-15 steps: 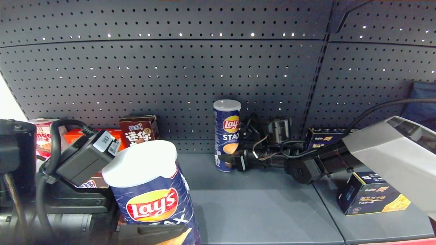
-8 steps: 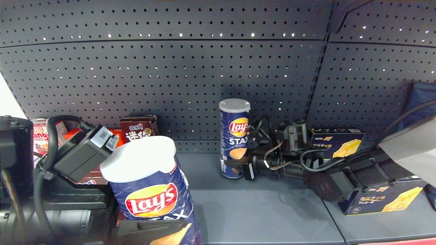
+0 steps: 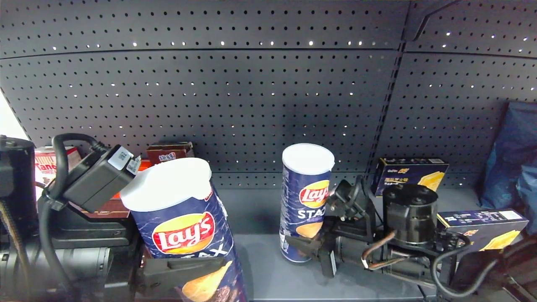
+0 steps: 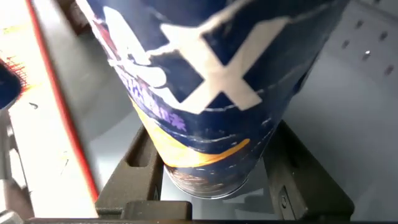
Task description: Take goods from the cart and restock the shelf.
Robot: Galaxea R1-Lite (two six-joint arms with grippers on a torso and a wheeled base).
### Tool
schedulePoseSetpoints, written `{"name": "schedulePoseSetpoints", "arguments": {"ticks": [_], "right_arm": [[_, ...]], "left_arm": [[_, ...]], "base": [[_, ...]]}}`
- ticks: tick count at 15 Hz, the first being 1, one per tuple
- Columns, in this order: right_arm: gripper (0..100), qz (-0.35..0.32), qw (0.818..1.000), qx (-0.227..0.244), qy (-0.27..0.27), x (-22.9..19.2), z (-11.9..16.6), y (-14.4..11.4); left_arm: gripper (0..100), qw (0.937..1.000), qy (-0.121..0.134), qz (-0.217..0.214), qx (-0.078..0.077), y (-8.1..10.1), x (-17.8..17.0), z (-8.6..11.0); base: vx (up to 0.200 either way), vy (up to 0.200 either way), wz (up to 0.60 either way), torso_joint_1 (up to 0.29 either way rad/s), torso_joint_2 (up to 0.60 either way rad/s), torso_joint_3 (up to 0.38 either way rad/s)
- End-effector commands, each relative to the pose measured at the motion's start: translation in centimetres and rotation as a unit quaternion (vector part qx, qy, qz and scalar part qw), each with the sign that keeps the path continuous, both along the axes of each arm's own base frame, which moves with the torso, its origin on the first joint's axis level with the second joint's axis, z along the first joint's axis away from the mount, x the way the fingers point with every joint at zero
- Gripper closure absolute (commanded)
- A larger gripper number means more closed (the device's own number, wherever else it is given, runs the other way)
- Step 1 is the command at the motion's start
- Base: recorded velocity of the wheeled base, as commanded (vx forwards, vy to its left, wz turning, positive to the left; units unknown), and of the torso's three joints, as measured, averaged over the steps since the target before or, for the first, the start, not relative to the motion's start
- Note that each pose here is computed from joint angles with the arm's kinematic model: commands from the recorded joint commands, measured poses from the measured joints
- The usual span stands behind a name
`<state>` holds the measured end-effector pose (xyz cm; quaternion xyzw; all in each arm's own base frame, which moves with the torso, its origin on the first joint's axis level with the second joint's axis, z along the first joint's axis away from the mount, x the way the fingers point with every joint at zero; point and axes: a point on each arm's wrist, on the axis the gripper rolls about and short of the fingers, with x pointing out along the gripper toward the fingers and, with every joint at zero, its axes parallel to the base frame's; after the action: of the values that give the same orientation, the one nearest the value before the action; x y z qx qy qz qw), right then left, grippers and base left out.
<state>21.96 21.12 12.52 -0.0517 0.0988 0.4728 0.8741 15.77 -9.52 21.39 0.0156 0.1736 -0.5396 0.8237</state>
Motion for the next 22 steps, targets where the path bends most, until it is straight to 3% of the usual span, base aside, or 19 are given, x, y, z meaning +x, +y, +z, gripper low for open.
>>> {"name": "schedulePoseSetpoints", "arguments": {"ticks": [1, 13, 14, 19, 22], "right_arm": [[100, 0.004, 1.000, -0.005, 0.016, -2.2, -1.2, -0.5], [100, -0.010, 1.000, -0.018, 0.023, -1.2, -3.8, 1.0], [0, -0.011, 1.000, -0.018, 0.023, -1.0, -3.9, 1.1], [0, -0.028, 1.000, -0.011, 0.009, -1.6, -3.5, 0.6], [0, -0.033, 0.999, 0.005, -0.009, -4.0, -1.5, -1.8]], "left_arm": [[100, 1.0000, -0.002, 0.001, 0.000, 0.0, 0.0, 0.1], [100, 0.9999, -0.009, 0.013, 0.003, -0.1, 0.2, 0.4], [100, 0.9999, -0.008, 0.013, 0.004, -0.1, 0.2, 0.3], [100, 0.9999, -0.003, 0.009, 0.005, -0.2, 0.3, 0.0], [100, 1.0000, 0.001, 0.007, 0.007, -0.4, 0.7, -0.1]], "base": [[0.000, 0.000, 0.00, 0.000, 0.00, 0.000], [0.000, 0.000, 0.00, 0.000, 0.00, 0.000], [0.000, 0.000, 0.00, 0.000, 0.00, 0.000], [0.000, 0.000, 0.00, 0.000, 0.00, 0.000], [0.000, 0.000, 0.00, 0.000, 0.00, 0.000]]}}
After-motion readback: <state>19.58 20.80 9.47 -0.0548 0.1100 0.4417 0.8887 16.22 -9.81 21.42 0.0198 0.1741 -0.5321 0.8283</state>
